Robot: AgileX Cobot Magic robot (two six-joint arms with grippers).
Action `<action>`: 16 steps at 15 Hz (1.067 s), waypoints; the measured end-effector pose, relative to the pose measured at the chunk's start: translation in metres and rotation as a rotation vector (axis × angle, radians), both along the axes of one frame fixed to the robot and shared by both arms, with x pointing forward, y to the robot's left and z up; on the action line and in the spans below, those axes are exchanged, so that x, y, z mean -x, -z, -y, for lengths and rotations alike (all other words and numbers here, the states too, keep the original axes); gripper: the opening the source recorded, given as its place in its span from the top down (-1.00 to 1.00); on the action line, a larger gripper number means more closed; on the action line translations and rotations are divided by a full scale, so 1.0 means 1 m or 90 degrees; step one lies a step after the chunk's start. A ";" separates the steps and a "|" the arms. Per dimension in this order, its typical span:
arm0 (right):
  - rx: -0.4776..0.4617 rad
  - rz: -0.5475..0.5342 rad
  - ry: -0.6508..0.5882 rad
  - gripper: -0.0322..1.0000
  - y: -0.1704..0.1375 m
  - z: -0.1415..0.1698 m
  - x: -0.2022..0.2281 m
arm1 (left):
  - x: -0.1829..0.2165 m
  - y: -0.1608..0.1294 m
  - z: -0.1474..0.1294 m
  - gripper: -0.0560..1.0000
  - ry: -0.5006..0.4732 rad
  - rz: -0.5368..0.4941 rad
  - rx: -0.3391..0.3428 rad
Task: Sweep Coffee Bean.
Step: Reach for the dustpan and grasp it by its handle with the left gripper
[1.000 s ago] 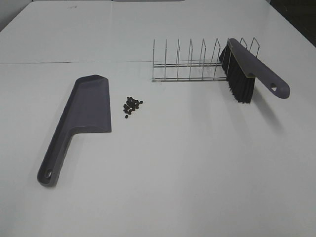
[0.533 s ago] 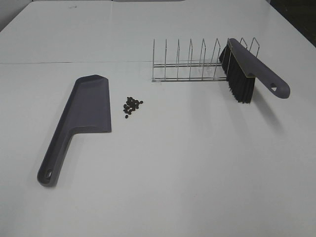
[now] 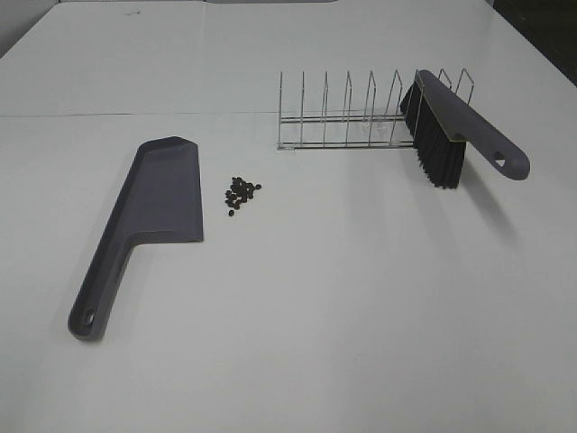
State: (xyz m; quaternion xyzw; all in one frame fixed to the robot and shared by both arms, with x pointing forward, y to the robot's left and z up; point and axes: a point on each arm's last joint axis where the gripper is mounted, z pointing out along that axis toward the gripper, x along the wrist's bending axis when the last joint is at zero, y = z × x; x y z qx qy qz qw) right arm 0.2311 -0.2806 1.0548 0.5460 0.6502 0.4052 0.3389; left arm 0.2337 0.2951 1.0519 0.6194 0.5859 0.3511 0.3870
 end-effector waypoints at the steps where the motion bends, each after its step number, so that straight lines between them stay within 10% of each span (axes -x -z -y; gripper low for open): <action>1: 0.000 0.000 0.000 -0.46 0.000 0.000 0.000 | 0.000 0.000 0.000 -0.37 0.000 0.000 0.000; 10: 0.000 0.000 0.000 -0.46 0.000 0.000 0.000 | -0.031 -0.023 0.008 -0.37 0.023 0.013 0.087; 16: 0.000 0.000 0.000 -0.46 0.000 0.000 0.000 | -0.150 -0.027 0.016 -0.37 0.008 -0.246 0.181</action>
